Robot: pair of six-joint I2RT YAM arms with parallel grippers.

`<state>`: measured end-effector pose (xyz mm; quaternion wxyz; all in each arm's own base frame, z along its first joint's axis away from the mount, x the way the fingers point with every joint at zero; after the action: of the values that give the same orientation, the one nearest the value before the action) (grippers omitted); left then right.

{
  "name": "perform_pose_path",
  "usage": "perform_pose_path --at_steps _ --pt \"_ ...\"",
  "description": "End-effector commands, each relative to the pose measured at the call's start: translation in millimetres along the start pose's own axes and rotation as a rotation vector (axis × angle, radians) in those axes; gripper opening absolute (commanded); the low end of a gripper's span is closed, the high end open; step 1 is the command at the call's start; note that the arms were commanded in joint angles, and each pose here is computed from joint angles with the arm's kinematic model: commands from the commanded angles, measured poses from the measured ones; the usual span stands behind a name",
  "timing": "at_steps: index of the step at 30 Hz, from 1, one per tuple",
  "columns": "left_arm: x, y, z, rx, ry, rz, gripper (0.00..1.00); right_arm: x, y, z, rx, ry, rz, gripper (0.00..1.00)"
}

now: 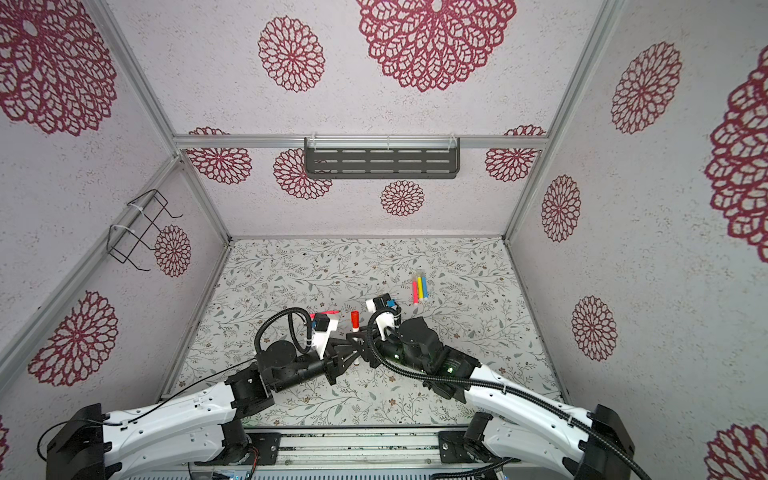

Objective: Insert the pens into the pen caps

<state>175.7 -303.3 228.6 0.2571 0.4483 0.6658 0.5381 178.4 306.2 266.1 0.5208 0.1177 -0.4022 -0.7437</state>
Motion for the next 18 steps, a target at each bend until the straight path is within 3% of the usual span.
perform_pose_path --at_steps 1,15,18 --pt "4 17 -7 -0.012 -0.018 -0.062 0.0 3 18 14 -0.008 0.05 -0.056 0.3" --pt "7 13 -2 -0.007 0.01 -0.056 0.0 -7 10 4 -0.022 0.009 -0.017 0.01" --pt "5 7 6 0.001 0.056 -0.028 0.25 -4 15 -8 -0.038 -0.057 -0.052 0.01"
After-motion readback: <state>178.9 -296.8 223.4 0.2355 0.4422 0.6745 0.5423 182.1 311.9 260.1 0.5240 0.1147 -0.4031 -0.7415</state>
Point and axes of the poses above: each gripper's point midway between its finger pads, its own x axis back along the fingers, its own z axis along the line the jaws close on, y = z × x, the point moved 1 cm from there along x, back along the fingers, and after that the axes turned 10 degrees about -x, right-handed, at the moved point
